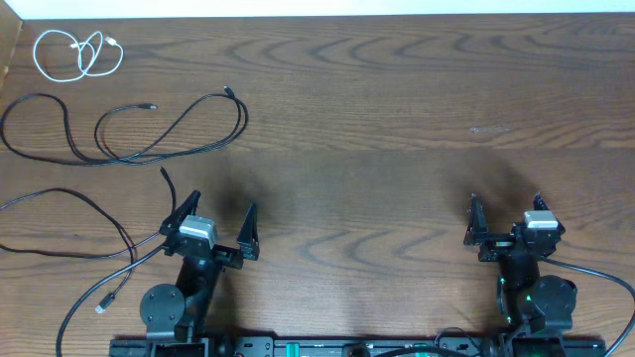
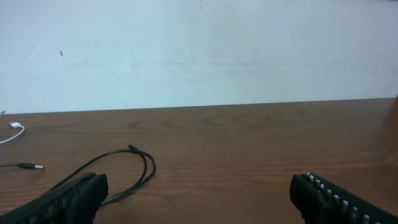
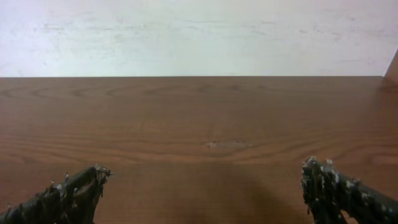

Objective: Untangle cables

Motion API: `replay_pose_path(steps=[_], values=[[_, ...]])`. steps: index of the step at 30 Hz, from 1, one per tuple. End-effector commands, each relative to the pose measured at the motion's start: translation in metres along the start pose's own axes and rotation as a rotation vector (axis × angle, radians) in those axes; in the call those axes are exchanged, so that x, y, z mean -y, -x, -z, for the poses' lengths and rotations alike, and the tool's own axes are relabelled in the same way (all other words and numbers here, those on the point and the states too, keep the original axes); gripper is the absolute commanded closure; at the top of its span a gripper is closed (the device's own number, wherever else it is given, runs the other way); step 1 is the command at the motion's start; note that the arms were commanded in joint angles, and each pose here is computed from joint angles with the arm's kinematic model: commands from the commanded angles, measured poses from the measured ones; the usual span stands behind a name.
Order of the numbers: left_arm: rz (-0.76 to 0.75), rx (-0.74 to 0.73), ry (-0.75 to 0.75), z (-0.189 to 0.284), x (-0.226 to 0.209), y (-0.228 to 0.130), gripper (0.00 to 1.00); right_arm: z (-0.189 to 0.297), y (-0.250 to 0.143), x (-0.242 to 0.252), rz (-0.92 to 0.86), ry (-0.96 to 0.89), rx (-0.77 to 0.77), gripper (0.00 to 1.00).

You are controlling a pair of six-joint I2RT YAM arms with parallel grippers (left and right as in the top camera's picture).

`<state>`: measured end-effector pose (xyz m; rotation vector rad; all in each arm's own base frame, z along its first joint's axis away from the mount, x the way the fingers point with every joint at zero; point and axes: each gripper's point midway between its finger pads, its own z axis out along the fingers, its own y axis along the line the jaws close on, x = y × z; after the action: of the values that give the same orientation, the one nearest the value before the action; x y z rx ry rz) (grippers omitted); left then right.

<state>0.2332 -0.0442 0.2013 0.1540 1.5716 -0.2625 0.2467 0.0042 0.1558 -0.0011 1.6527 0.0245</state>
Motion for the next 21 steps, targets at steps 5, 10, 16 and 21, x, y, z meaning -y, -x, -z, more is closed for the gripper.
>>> replay_pose_path(steps=[5, 10, 16, 21], values=[[0.018, 0.02, 0.082, -0.002, -0.016, -0.005, 0.01, 0.0, -0.001, 0.002, -0.014, -0.012, 0.001, 0.01], [0.024, 0.045, 0.096, -0.003, -0.019, -0.006, 0.01, 0.0, -0.001, 0.002, -0.014, -0.012, 0.001, 0.01], [0.088, 0.059, 0.146, -0.005, -0.029, -0.015, 0.01, 0.0, -0.001, 0.002, -0.014, -0.012, 0.001, 0.01], [0.169, 0.021, 0.242, -0.002, -0.046, -0.028, 0.01, 0.0, -0.001, 0.002, -0.014, -0.012, 0.001, 0.01]])
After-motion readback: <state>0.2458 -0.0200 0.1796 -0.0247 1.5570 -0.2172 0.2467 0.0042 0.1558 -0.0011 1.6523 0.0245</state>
